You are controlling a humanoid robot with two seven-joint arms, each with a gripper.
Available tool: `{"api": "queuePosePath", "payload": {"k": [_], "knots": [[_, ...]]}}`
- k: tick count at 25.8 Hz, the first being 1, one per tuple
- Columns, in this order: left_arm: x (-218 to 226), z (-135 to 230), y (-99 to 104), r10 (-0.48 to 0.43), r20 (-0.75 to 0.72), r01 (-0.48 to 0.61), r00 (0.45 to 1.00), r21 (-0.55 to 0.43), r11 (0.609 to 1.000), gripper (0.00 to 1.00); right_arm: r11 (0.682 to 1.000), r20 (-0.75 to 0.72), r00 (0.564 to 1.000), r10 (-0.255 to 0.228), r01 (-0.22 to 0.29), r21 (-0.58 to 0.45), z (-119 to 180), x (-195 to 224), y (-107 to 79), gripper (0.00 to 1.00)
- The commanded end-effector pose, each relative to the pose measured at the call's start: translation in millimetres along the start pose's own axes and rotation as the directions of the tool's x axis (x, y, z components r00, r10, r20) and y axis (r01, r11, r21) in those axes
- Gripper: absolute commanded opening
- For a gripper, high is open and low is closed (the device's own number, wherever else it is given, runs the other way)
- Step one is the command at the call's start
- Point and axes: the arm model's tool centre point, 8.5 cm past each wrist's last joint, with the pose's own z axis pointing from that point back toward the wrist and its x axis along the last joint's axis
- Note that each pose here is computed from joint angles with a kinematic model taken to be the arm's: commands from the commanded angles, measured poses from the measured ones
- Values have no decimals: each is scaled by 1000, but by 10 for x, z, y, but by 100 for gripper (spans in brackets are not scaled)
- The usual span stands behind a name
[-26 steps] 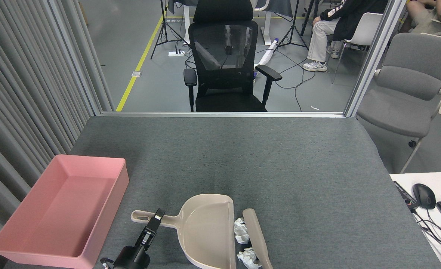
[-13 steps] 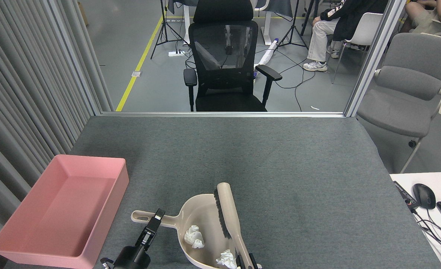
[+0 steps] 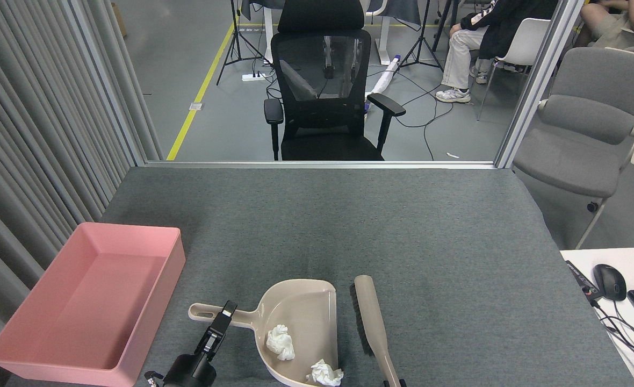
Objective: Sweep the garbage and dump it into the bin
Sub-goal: 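Sweep the white paper balls into the dustpan with the right gripper's brush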
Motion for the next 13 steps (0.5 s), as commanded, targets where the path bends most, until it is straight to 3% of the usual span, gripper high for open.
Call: {"api": "queuePosePath", "payload": {"k": [1, 6, 13], "knots": [[2, -3, -2, 1, 0, -1, 1000, 0, 1000, 18, 1000, 25, 1000, 9, -10, 25, 63, 19, 74, 1], [-7, 0, 8, 1, -5, -1, 1000, 2, 1000, 18, 997, 112, 993, -31, 23, 70, 141, 390, 211, 1], [1, -2, 13, 0, -3, 0, 1000, 3, 1000, 18, 996, 138, 990, -38, 26, 89, 126, 598, 282, 1]]}}
